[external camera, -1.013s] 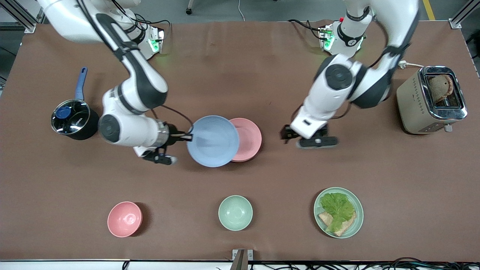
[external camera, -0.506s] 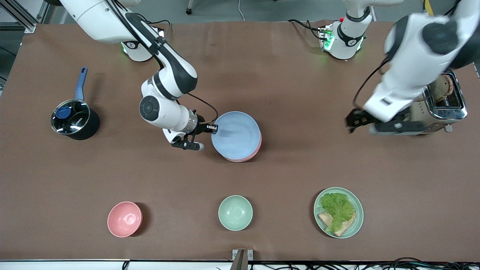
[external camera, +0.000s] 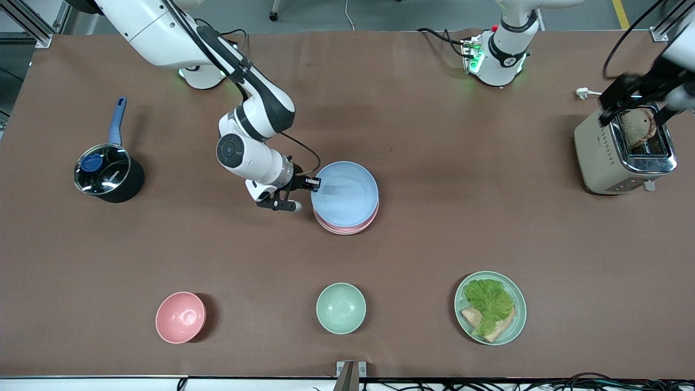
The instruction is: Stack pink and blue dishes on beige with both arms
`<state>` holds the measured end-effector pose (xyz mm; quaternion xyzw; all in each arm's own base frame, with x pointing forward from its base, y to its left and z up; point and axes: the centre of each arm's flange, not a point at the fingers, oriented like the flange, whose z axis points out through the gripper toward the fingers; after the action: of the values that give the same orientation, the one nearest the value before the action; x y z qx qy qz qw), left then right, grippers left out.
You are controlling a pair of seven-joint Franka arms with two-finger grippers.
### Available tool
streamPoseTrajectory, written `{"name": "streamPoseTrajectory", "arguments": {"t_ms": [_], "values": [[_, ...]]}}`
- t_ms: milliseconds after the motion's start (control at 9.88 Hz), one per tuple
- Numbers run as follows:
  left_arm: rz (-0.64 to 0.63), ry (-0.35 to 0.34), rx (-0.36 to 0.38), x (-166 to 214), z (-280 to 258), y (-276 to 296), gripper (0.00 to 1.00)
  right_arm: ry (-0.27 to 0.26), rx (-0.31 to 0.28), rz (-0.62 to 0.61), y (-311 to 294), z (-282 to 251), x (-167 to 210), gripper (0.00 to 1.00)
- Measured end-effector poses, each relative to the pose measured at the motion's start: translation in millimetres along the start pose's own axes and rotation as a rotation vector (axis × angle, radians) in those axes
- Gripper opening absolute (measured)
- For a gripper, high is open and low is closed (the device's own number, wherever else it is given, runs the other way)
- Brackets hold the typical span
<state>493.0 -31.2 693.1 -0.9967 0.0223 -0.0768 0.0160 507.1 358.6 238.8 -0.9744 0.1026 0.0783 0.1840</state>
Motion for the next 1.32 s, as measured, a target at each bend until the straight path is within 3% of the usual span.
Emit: {"name": "streamPoseTrajectory", "arguments": {"t_ms": [101, 304, 506, 709, 810, 911, 1114, 1316], "values": [[0.000, -0.009, -0.001, 5, -21, 0, 1.00, -0.002, -0.001, -0.001, 0, 3, -1, 0.08], [-0.001, -0.043, -0.002, 18, -28, -1, 1.00, 0.002, 0.001, 0.005, 3, 3, 2, 0.38], [-0.005, -0.084, -0.016, 29, -9, -1, 1.00, 0.035, -0.020, -0.014, 5, -34, 15, 0.67], [-0.008, -0.105, -0.041, 33, 1, 1, 1.00, 0.133, -0.178, -0.087, 25, -133, 32, 0.96], [-0.009, -0.107, -0.055, 33, 2, 2, 1.00, 0.198, -0.261, -0.082, 43, -187, 37, 1.00], [-0.010, -0.109, -0.061, 34, 3, 2, 1.00, 0.255, -0.309, -0.042, 62, -244, 39, 1.00], [-0.012, -0.116, -0.061, 36, 7, 1, 1.00, 0.329, -0.335, 0.084, 106, -351, 45, 1.00], [-0.014, -0.120, -0.060, 37, 9, 1, 1.00, 0.347, -0.348, 0.137, 151, -433, 47, 1.00]]}}
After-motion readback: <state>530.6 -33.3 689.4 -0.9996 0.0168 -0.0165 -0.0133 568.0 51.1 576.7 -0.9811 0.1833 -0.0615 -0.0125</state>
